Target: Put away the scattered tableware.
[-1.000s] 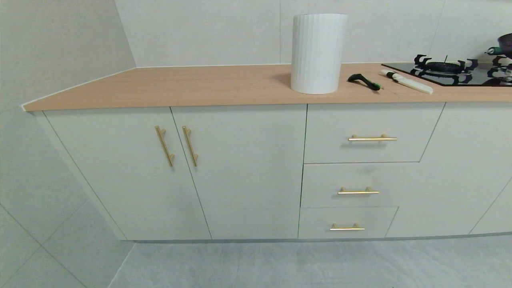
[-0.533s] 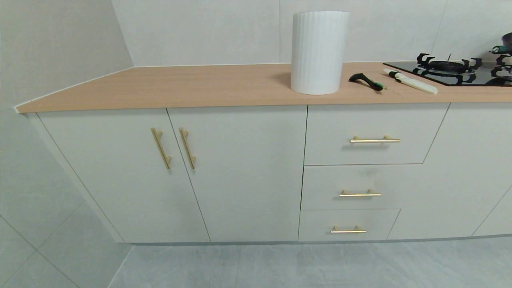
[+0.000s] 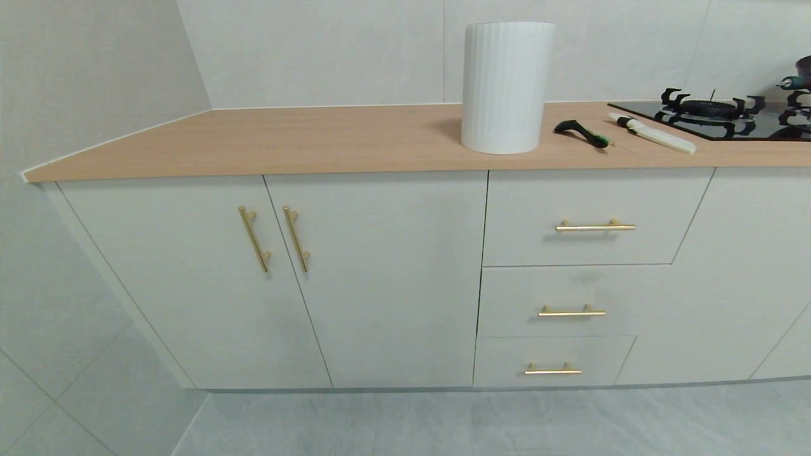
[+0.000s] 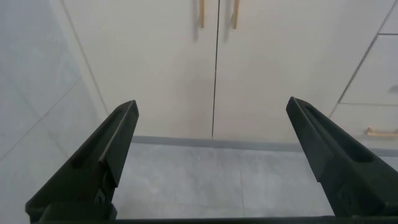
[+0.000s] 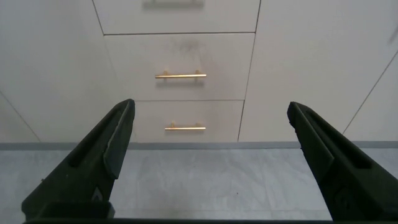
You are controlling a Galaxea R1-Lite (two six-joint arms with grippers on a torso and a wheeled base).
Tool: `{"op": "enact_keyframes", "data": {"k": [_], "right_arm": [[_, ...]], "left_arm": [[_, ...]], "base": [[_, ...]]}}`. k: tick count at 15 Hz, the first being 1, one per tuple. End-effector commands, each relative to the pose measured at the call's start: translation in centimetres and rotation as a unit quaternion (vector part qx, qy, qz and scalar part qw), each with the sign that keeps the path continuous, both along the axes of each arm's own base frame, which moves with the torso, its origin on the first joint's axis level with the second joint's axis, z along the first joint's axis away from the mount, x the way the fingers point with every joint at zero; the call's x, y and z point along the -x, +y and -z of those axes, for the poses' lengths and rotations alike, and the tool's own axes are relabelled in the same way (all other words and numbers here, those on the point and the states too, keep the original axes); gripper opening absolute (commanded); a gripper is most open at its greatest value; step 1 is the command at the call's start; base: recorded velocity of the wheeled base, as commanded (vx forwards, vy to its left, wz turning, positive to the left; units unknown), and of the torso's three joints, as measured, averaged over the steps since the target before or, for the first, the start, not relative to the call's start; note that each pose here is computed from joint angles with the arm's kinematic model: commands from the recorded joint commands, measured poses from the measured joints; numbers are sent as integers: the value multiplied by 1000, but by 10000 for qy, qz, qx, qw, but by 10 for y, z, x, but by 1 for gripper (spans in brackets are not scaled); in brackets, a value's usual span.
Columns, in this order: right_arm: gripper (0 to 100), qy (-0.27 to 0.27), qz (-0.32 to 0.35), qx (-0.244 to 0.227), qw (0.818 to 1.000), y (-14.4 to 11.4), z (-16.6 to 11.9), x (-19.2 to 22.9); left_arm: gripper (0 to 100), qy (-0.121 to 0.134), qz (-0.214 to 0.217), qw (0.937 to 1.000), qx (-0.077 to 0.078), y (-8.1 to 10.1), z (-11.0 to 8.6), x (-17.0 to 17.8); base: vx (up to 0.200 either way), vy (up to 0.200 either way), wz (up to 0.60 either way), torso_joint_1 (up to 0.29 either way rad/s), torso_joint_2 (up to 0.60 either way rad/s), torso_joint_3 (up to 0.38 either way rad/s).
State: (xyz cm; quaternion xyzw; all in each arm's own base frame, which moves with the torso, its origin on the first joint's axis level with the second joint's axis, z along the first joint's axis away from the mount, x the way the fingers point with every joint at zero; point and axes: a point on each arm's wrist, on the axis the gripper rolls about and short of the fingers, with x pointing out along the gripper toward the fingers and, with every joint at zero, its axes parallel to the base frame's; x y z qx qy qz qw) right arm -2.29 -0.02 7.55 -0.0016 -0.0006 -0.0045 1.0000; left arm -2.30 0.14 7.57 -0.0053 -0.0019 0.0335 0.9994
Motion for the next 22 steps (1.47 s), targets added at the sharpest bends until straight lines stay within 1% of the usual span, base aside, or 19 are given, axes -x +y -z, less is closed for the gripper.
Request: {"op": "enact_keyframes", "data": {"k": [1,10,11,12,13,14,15,16,17,18,20,21,22], "right_arm": [[100,-1,1,-1,10000,0,0,0],[100,-1,-14,99,9999,0,0,0],[100,-154,-5,84,9998,0,-8,2],[100,-546,-61,-16,9985,0,-44,11],[100,-307,-238,-55,9992,0,-64,7],[100,108,-359,-54,9993,0,-82,-5],[100,498,-395,-38,9980,1,-93,-20],[100,1009,-405,23,9941,2,-107,-47],[100,1397,-427,23,9893,3,-117,-72],[100,1654,-593,48,9844,7,-127,-100],[100,1894,-883,100,9779,15,-134,-132],[100,2198,-945,161,9708,23,-131,-164],[100,2198,-945,161,9708,23,-131,-164]], "left_arm": [[100,9,-2,10000,9,0,0,0],[100,8,-2,10000,17,0,0,0],[100,8,-2,10000,17,0,0,0],[100,8,-2,10000,17,0,0,0],[100,8,-2,10000,17,0,0,0],[100,8,-2,10000,17,0,0,0],[100,8,-2,10000,17,0,0,0],[100,8,-2,10000,17,0,0,0],[100,8,-2,10000,17,0,0,0],[100,8,-2,10000,17,0,0,0],[100,8,-2,10000,17,0,0,0],[100,8,-2,10000,17,0,0,0],[100,8,-2,10000,17,0,0,0]], "base": [[200,0,0,7,2,-2],[0,0,0,0,0,0],[0,0,0,0,0,0],[0,0,0,0,0,0],[0,0,0,0,0,0],[0,0,0,0,0,0],[0,0,0,0,0,0],[0,0,0,0,0,0],[0,0,0,0,0,0],[0,0,0,0,0,0],[0,0,0,0,0,0],[0,0,0,0,0,0],[0,0,0,0,0,0]]}}
